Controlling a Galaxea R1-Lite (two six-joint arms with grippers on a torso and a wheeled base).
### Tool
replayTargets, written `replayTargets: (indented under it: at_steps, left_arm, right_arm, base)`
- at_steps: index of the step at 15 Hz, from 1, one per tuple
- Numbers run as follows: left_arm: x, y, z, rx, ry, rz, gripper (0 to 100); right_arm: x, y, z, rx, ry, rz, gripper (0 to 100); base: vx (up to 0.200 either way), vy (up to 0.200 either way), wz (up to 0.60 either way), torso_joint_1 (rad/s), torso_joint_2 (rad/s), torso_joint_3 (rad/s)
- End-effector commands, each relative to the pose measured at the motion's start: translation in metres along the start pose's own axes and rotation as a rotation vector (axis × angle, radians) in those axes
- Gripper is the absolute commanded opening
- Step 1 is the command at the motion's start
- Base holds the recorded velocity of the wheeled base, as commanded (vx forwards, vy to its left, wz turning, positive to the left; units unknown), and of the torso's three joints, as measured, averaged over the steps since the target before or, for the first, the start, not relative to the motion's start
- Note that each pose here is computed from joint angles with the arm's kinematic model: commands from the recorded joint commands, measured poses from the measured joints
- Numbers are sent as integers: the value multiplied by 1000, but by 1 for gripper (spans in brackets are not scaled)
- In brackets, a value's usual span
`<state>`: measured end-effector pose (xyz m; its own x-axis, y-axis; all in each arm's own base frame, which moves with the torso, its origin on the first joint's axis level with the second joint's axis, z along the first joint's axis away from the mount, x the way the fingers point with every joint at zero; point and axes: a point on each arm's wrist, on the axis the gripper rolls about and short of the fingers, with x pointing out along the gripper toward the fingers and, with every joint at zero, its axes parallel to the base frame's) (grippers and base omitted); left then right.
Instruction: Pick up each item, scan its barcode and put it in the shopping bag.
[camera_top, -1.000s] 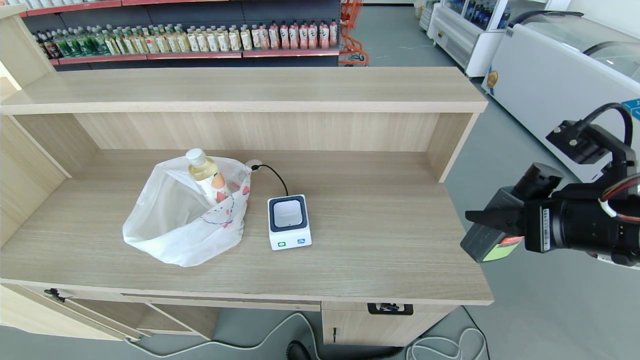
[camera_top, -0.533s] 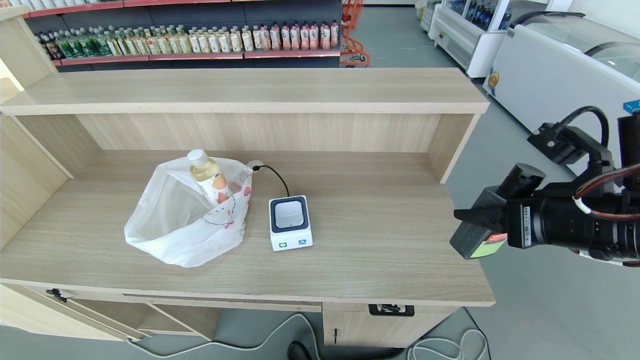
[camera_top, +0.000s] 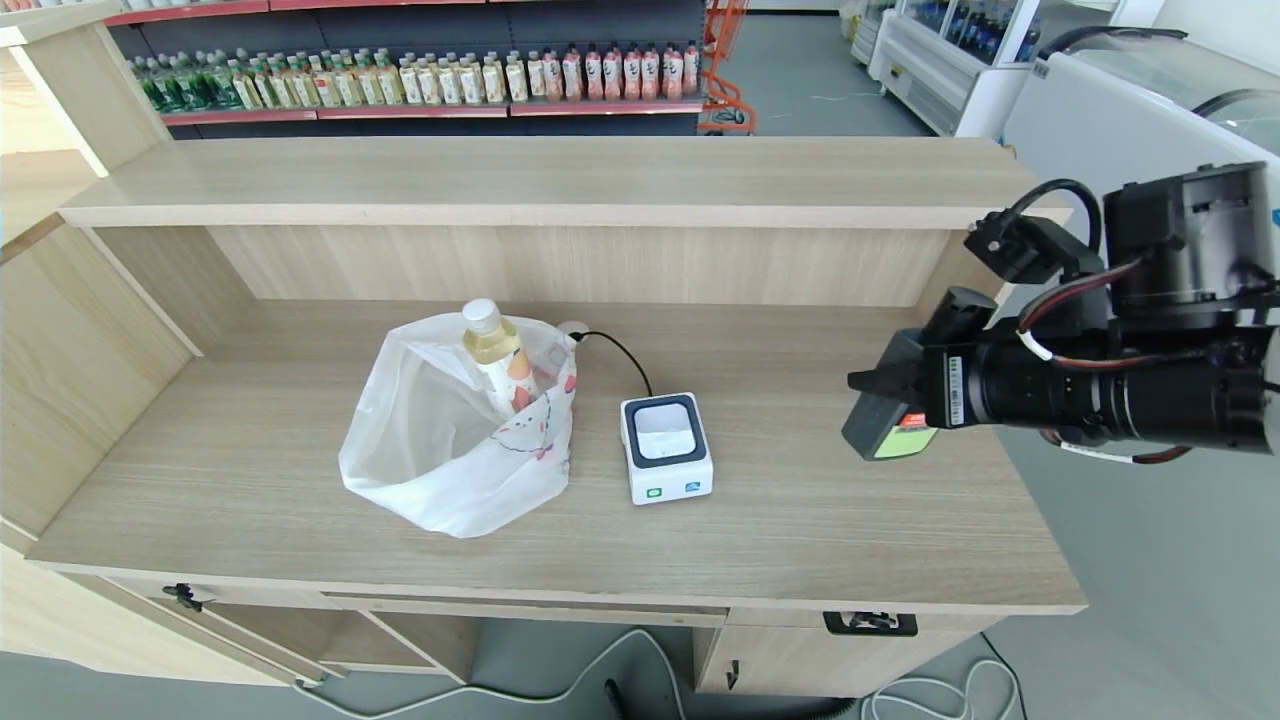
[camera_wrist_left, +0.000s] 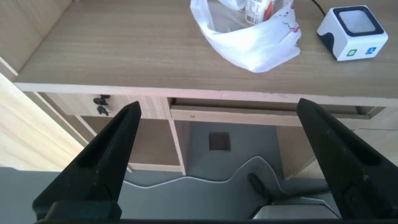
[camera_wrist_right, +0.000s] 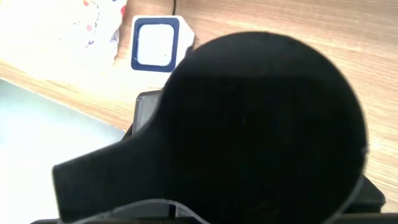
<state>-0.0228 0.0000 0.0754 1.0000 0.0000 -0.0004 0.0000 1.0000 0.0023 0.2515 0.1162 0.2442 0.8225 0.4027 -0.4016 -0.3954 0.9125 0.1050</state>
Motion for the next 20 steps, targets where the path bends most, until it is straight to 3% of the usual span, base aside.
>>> replayTargets:
  at_steps: [1, 6, 9, 20]
  left_arm:
    - [0, 0, 0, 1, -2, 0, 100]
    - [0, 0, 0, 2, -2, 0, 100]
    - [0, 0, 0, 1, -2, 0, 100]
    - [0, 0, 0, 2, 0, 0, 100]
  right_arm:
    - [39, 0, 2, -2, 42, -5, 0]
    - [104, 6, 6, -31, 90, 1, 0]
    - [117, 9, -5, -98, 149, 8, 0]
    - [152, 44, -10, -136, 148, 64, 0]
  base:
    - [0, 200, 0, 2, -2, 2]
    - [0, 0, 0, 0, 0, 0]
    - [0, 0, 0, 0, 0, 0]
    - [0, 0, 0, 0, 0, 0]
